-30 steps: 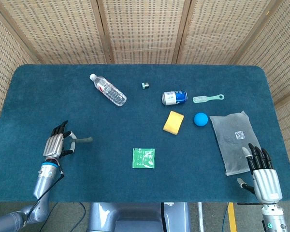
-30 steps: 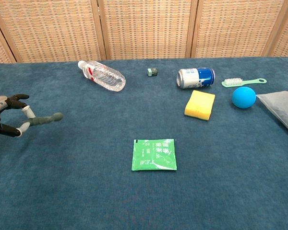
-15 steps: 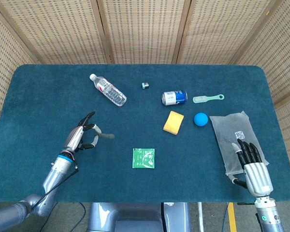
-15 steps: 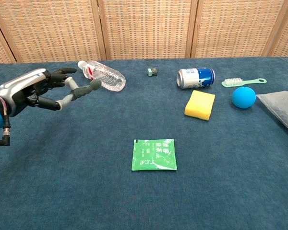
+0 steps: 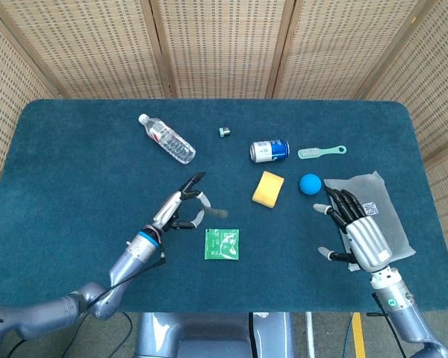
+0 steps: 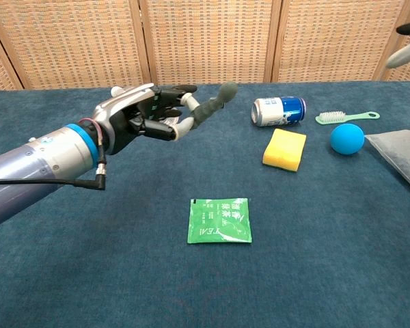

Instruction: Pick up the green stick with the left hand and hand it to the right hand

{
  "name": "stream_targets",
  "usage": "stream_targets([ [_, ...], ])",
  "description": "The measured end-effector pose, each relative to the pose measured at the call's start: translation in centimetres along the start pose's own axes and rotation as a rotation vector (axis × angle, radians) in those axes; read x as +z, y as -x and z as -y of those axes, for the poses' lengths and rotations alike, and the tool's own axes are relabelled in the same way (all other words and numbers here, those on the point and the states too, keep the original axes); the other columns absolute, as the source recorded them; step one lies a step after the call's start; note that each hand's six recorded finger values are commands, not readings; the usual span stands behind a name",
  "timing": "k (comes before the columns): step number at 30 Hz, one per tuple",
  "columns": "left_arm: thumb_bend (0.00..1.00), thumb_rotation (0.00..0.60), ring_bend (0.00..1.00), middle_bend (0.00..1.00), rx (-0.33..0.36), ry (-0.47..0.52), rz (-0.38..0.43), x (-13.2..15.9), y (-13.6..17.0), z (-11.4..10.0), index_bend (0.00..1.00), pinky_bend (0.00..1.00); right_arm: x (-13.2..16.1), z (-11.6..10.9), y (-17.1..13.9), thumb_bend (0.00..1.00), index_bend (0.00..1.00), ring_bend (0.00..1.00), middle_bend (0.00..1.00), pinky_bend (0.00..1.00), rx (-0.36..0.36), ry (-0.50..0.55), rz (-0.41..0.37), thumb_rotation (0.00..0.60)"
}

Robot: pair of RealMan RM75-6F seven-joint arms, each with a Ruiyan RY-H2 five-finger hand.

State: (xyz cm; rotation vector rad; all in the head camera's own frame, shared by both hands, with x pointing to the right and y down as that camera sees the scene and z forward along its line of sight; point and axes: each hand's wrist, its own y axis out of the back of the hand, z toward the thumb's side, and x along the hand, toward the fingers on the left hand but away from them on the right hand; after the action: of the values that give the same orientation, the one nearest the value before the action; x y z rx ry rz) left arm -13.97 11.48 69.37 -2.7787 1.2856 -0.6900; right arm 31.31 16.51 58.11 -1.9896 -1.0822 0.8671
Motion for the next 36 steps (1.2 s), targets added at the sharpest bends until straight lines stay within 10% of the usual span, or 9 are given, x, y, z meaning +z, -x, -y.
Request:
stream_targets([
  [36, 0.52, 0.6, 0.0, 0.0, -0.117, 0.028, 0.003, 3.6, -3.7, 6.5, 0.78, 0.0, 7.4, 1.9, 8.5, 0.32, 0.52, 0.0, 0.12, 0.0, 0.046, -0.042, -0.18, 0.6],
])
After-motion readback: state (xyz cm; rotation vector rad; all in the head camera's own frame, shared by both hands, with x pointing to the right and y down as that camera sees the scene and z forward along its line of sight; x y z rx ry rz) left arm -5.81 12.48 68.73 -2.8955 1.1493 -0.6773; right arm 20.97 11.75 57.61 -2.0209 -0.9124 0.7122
